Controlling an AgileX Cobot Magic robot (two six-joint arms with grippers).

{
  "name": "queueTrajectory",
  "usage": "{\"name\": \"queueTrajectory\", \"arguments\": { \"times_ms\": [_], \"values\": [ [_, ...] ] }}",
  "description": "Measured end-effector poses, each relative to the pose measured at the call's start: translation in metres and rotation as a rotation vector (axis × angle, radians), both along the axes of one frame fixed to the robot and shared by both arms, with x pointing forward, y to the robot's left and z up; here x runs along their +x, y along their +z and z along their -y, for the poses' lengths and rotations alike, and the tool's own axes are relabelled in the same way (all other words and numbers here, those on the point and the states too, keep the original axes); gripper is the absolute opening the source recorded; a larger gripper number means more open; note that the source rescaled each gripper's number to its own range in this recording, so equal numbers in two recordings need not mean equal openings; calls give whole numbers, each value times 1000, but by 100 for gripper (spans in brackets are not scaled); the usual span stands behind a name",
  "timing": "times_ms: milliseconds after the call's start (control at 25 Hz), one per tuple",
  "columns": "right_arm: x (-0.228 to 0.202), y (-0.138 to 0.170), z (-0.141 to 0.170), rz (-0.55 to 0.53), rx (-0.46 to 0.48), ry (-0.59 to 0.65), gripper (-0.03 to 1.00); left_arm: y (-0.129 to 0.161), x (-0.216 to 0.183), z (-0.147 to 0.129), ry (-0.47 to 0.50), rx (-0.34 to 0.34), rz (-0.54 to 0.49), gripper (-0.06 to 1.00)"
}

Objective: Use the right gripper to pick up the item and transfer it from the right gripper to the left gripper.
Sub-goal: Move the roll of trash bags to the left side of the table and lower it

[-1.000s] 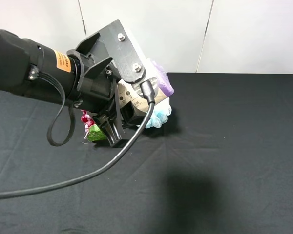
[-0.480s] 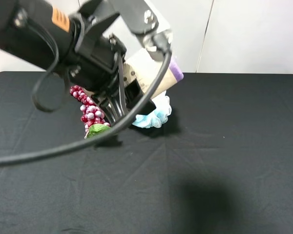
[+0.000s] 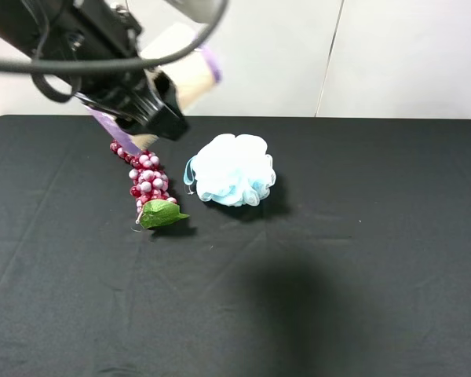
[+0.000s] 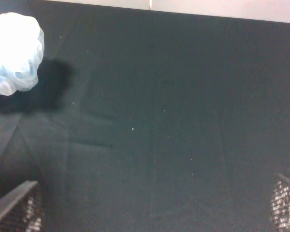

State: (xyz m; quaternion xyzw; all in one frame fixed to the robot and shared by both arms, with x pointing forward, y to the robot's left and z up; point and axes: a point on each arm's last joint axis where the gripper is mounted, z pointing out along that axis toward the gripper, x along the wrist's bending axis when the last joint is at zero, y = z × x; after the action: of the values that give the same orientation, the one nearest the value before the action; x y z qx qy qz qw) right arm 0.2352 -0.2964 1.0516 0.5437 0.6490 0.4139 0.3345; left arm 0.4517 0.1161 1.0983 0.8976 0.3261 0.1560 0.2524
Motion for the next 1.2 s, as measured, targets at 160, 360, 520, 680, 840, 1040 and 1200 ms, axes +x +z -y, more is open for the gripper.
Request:
{"name": "queueTrajectory", "arguments": {
  "times_ms": [160, 360, 520, 680, 840, 1040, 1200],
  "values": [
    [0, 0, 0, 0, 0, 0, 100, -1, 18, -27, 129, 13, -22, 0],
    [0, 0, 0, 0, 0, 0, 100, -3, 36, -66, 289, 37, -62, 0],
    [0, 0, 0, 0, 0, 0, 100, -4, 47, -101, 423, 53, -98, 0],
    [0, 0, 0, 0, 0, 0, 100, -13, 59, -133, 549, 66, -144, 0],
    [0, 0, 0, 0, 2, -1, 100, -36, 76, -153, 638, 65, -235, 0],
    [0, 0, 0, 0, 2, -1, 100, -68, 95, -153, 657, 67, -331, 0],
    [0, 0, 0, 0, 2, -1, 100, -94, 102, -152, 661, 68, -356, 0]
  ]
}}
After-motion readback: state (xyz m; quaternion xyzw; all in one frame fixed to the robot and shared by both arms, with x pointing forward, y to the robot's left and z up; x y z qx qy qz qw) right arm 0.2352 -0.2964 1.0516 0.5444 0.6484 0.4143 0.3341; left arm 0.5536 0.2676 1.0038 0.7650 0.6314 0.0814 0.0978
